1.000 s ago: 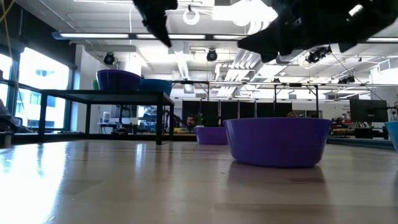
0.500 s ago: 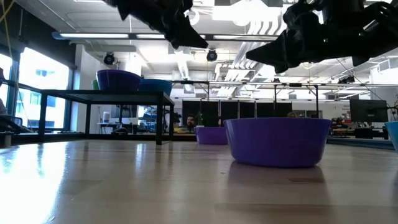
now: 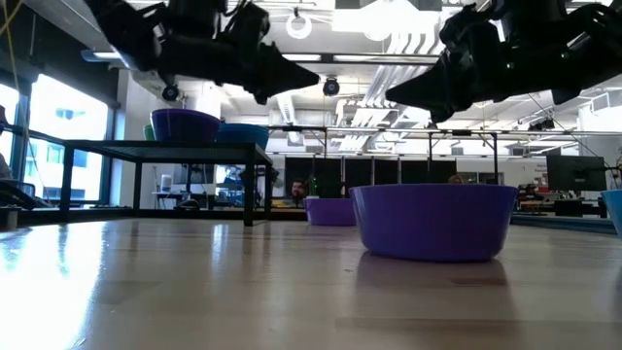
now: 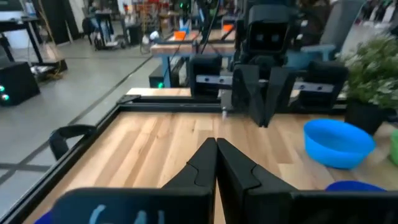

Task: Pick & Place Mini bowls
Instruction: Stack the green bowl on top of the green bowl on the shelf

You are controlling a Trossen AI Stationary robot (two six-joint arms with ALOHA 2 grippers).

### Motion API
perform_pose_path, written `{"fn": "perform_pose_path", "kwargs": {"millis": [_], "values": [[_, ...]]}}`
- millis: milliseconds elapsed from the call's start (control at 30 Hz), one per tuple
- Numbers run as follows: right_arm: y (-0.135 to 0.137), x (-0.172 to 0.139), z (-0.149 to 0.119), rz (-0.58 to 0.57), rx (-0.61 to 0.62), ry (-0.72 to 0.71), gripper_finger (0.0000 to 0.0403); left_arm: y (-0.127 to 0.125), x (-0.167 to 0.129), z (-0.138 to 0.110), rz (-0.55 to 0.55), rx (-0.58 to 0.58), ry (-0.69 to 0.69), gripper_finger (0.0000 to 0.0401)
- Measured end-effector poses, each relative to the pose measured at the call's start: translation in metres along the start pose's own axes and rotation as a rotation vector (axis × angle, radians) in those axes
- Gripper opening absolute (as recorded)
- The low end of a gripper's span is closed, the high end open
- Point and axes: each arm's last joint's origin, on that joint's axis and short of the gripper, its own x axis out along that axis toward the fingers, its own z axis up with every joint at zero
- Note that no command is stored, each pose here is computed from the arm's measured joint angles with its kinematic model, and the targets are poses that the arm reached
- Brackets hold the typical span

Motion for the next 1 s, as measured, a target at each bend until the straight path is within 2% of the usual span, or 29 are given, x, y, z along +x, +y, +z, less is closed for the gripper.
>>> {"fn": "perform_pose_path", "kwargs": {"millis": [200, 467, 800, 1000], "values": [[0.001, 0.006, 0.011, -0.018, 0.042, 0.163, 0.0001, -0.005, -0.008, -0.011, -0.026, -0.001, -0.031, 0.0001], [0.019, 0.011, 0.046, -0.013, 0.089, 0.584, 0.0001, -0.006, -0.009, -0.012, -0.067, 0.002, -0.038, 0.0001], [0.061, 0.020, 0.090, 0.056, 0.000, 0.960, 0.0001, -0.008, -0.009, -0.008, -0.139, 0.009, -0.085, 0.0001], [0.112, 0.033, 0.086, 0.213, 0.032, 1.141, 0.0001, -0.020, -0.008, -0.007, -0.175, 0.047, -0.092, 0.0001]]}}
